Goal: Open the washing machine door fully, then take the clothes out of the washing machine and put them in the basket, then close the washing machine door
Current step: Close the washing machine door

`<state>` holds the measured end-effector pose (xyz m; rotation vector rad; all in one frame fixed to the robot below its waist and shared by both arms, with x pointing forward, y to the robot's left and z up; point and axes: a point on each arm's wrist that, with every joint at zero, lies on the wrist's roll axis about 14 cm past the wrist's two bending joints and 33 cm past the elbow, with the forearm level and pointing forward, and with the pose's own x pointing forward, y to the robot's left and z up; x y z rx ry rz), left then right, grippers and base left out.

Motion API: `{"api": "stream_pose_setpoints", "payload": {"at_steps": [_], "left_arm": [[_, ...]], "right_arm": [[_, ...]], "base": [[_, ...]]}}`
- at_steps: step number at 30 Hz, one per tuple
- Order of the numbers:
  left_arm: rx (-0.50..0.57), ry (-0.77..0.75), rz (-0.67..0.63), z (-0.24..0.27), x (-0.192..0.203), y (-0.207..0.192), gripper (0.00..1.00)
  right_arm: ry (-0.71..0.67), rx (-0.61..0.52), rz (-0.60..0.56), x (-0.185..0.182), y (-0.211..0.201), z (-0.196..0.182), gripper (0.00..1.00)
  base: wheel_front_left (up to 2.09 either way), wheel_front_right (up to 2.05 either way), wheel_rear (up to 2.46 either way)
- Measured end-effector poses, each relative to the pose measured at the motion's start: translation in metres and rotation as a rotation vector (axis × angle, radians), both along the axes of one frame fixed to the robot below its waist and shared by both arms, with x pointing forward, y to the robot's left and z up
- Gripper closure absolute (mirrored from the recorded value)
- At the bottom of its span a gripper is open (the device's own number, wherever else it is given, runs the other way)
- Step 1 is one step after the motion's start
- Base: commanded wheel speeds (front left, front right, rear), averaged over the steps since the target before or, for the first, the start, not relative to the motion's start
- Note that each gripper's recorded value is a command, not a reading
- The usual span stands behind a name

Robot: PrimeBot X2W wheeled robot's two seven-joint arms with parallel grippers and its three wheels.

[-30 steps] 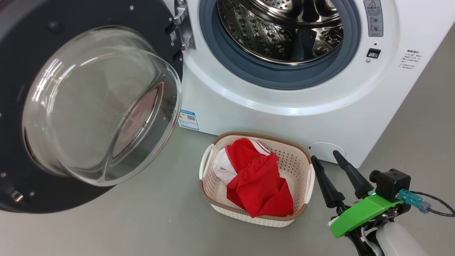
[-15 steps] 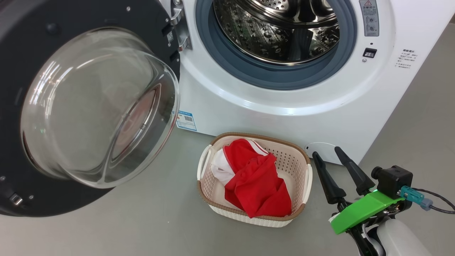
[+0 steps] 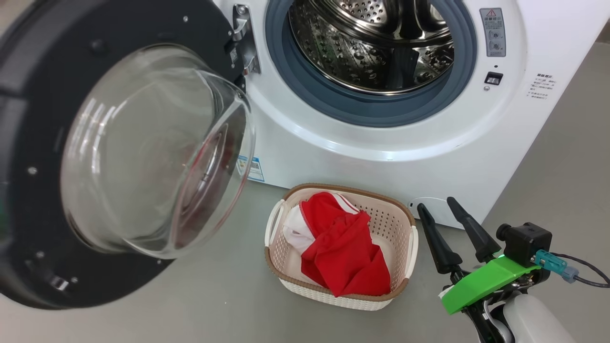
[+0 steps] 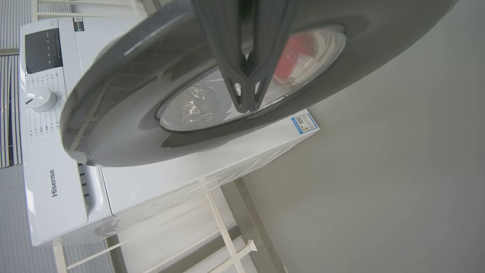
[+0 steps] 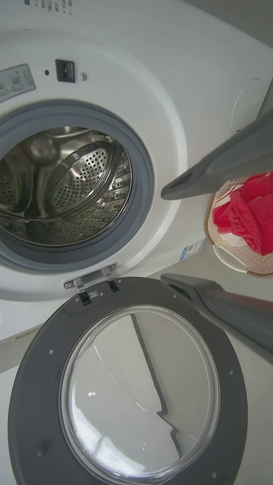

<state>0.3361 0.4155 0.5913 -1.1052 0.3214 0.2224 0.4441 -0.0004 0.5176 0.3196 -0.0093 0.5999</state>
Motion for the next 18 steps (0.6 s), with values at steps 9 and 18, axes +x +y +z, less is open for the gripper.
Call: {"api": "stream_pose_setpoints", "payload": {"at_steps": [9,18], "left_arm": [[-0.034,-0.008,-0.211,0.005,-0.004,-0.059,1.00],[-0.050,-0.036,-0.345,0.012,-0.006,-0.106,1.00]], "right_arm": [[-0.012,0.002,0.002,-0.003,0.001,0.006,0.00],[-0.019,0.005,-0.009,-0.005,-0.003,0.009,0.00]], "base": [[0.00,0.00,0.00],[0.00,0.00,0.00]]}}
